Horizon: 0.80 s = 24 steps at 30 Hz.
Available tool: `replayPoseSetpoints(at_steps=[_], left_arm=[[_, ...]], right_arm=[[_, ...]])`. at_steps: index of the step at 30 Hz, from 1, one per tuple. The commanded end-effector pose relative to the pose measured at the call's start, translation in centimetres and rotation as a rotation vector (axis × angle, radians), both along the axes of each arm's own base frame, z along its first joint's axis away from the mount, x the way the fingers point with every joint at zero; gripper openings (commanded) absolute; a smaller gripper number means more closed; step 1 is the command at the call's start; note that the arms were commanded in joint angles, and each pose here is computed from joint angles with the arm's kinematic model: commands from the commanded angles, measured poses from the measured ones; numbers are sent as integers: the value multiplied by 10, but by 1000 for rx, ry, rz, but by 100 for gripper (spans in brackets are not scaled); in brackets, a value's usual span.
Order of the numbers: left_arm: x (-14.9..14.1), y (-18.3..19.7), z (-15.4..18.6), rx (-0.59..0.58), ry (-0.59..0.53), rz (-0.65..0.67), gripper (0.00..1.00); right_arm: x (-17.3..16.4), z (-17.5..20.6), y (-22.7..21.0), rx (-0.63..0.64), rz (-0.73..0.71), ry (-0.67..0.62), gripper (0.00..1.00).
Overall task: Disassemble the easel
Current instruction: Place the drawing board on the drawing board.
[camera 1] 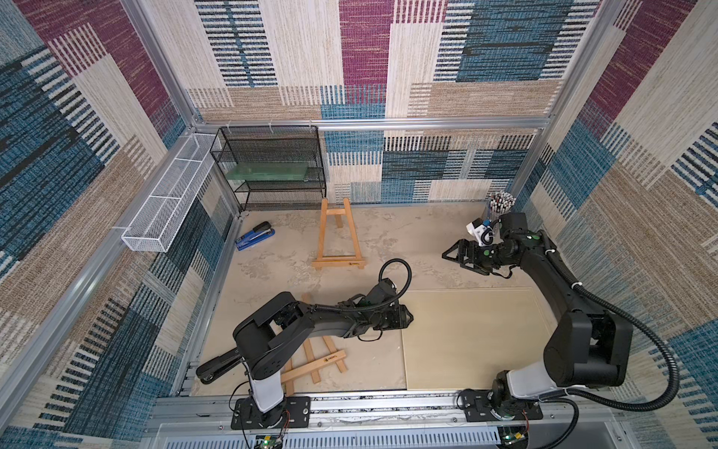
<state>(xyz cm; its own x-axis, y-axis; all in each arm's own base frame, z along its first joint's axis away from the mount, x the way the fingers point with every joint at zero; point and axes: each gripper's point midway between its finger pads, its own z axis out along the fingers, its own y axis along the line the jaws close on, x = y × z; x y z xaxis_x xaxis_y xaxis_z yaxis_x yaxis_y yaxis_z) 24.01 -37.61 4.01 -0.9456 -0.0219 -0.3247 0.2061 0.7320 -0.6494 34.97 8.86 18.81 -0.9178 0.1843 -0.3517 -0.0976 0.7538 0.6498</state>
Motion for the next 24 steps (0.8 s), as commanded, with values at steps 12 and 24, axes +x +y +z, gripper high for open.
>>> replayPoseSetpoints(at_steps=[12, 24], left_arm=[[27, 43, 54, 182, -191, 36, 80], [45, 128, 103, 274, -226, 198, 84]], right_arm=[[4, 0, 22, 24, 53, -28, 95], [31, 4, 96, 22, 216, -121, 95]])
